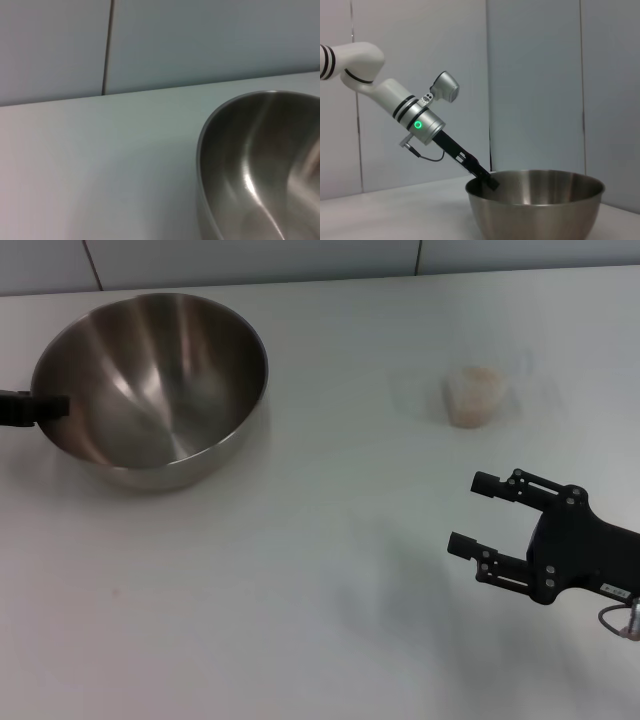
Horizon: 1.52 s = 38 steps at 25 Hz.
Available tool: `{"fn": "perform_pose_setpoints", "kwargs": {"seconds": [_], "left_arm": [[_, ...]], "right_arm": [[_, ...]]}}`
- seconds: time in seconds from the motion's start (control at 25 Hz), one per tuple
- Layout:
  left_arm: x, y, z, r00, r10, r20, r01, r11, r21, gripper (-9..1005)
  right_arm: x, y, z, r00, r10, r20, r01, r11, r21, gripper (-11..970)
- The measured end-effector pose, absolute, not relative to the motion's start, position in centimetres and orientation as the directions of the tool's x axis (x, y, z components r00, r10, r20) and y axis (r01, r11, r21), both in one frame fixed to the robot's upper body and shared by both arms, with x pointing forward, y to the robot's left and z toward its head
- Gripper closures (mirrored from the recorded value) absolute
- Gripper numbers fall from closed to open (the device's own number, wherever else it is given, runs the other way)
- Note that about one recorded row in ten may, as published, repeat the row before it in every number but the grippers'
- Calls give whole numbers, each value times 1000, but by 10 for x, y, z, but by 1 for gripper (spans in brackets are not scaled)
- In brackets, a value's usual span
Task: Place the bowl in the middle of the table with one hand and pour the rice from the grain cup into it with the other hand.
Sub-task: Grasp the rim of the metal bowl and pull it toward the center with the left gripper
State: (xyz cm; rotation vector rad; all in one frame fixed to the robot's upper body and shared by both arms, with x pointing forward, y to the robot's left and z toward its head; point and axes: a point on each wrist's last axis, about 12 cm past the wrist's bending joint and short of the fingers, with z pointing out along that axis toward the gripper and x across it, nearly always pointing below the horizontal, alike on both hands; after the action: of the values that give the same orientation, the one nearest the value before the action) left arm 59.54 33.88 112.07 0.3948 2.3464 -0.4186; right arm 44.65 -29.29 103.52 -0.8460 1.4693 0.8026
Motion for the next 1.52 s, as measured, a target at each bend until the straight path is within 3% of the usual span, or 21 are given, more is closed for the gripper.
{"fn": "perform_pose_setpoints", "kwargs": {"seconds": [0.6, 0.8, 1.52], "left_arm": [[600, 333, 1126, -694, 231, -682, 422, 898, -125, 841], [600, 332, 1125, -696, 243, -676, 428, 896, -118, 927], [603, 325, 1132, -680, 286, -675, 457, 885, -85, 936]], "right_arm": [[452, -291, 1035, -33, -66, -997, -864, 503, -5, 244], [453, -290, 1036, -31, -65, -997, -865, 501, -6, 244], [454, -289, 1036, -29, -65, -997, -868, 496, -7, 243]]}}
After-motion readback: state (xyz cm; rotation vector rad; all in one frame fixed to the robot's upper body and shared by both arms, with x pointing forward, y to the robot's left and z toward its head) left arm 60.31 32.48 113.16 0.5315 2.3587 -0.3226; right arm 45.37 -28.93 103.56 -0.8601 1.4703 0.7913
